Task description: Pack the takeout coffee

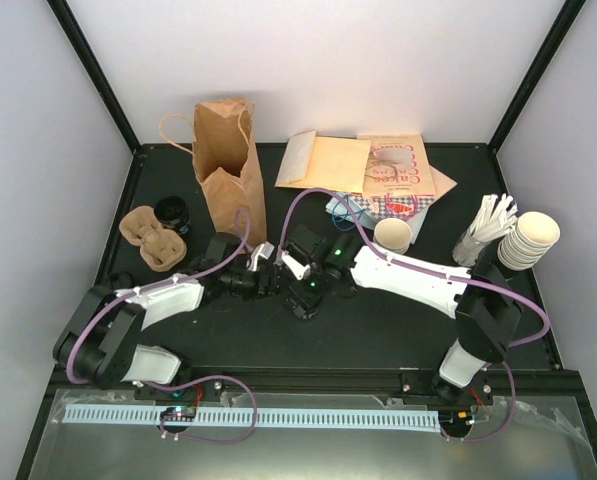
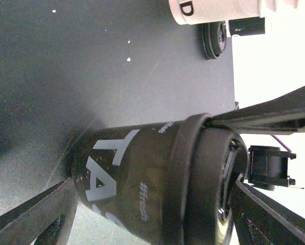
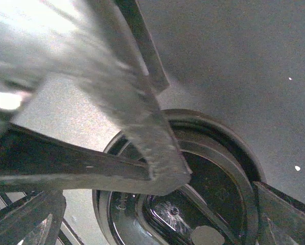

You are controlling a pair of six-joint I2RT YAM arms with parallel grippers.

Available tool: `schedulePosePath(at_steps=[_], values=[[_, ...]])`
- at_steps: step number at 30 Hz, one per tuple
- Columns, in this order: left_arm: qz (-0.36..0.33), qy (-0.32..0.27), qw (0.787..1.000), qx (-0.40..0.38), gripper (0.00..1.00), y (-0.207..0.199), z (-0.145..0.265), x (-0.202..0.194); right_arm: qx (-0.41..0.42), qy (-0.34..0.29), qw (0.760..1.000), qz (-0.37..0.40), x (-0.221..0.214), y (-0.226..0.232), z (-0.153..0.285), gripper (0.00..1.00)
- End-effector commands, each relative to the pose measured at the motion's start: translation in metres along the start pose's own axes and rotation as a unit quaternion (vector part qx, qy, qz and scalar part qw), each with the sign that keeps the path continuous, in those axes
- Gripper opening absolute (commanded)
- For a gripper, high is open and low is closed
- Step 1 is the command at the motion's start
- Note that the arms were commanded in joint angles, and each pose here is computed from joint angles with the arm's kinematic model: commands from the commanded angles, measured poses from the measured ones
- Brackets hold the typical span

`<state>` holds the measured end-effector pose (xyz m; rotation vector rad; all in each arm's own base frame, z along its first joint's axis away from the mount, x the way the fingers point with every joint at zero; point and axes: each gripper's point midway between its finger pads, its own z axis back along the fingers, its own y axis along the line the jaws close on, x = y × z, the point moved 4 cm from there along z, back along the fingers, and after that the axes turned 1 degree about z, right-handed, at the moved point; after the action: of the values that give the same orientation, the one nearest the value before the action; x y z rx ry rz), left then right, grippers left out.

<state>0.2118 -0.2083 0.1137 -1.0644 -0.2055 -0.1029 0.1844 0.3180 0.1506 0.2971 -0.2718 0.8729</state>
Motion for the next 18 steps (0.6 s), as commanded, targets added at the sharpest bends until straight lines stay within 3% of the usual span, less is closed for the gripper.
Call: schedulePosePath(at_steps=[1, 9, 18], values=[[-0.006, 0.01, 1.0, -0.005, 0.85, -0.005, -0.012, 0.012, 0.025, -0.014, 1.0, 0.007, 0.002, 0.007, 0.005, 0.99], [0.031, 0.046, 0.993, 0.102, 0.84, 0.03, -0.022, 0.006, 0.025, -0.054, 0.998, 0.012, 0.011, 0.009, 0.022, 0.99], [0.039, 0.057, 0.99, 0.122, 0.83, 0.041, -0.022, -0.001, -0.047, -0.12, 0.992, -0.003, 0.018, -0.009, 0.052, 0.99]])
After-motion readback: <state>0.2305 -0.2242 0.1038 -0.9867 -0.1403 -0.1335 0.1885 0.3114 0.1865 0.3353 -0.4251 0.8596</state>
